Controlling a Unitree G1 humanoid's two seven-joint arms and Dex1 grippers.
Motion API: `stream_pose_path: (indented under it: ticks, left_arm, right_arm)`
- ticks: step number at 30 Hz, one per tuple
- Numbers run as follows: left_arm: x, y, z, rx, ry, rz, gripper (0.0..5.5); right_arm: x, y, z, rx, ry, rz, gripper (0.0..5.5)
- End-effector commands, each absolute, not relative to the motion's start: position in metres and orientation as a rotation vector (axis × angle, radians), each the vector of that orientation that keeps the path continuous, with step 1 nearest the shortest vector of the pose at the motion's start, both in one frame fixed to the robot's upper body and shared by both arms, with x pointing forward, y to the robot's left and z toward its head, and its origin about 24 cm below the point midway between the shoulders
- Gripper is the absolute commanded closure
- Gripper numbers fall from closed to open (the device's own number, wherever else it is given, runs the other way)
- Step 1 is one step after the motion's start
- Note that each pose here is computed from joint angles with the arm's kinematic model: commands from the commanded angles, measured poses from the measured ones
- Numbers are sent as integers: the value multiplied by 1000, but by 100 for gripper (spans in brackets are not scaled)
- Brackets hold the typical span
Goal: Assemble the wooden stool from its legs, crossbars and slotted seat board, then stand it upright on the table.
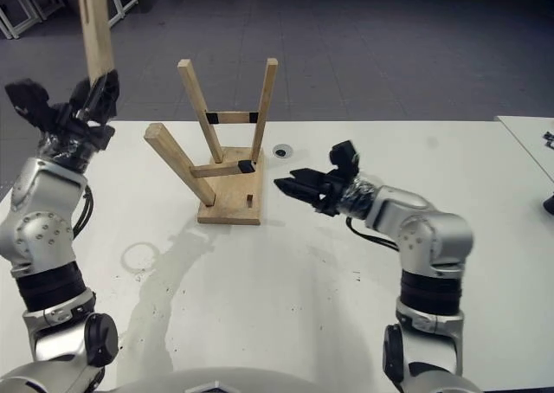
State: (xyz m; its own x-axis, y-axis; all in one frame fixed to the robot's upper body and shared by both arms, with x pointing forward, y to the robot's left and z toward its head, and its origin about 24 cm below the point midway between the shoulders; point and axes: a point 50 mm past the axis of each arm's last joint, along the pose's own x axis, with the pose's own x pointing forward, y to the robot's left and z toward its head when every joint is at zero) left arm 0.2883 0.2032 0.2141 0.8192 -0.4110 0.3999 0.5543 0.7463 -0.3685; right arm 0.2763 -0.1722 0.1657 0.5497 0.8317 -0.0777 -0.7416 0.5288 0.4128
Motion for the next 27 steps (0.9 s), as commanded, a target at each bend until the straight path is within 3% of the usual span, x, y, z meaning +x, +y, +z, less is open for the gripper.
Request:
stream_pose_path:
  ticks: [1, 5, 11, 16, 23, 27]
  left_arm:
    - [261, 168, 240, -568, -229, -973, 341]
    - [242, 145, 220, -585, -24, -1209, 341]
    - [233, 132, 207, -572, 88, -1351, 342]
    - [229, 132, 203, -549, 115, -1387, 345]
    - [230, 132, 212, -538, 81, -1410, 345]
    - [232, 135, 213, -518, 68, -1389, 345]
  right_arm:
    - [276, -172, 227, 408, 112, 1042, 231]
    - [269, -152, 248, 487, 102, 1205, 231]
    - [260, -140, 269, 642, 72, 1454, 231]
    - [251, -138, 275, 668, 114, 1522, 231]
    - [240, -134, 260, 514, 242, 1487, 349]
    - [245, -135, 261, 532, 220, 1462, 349]
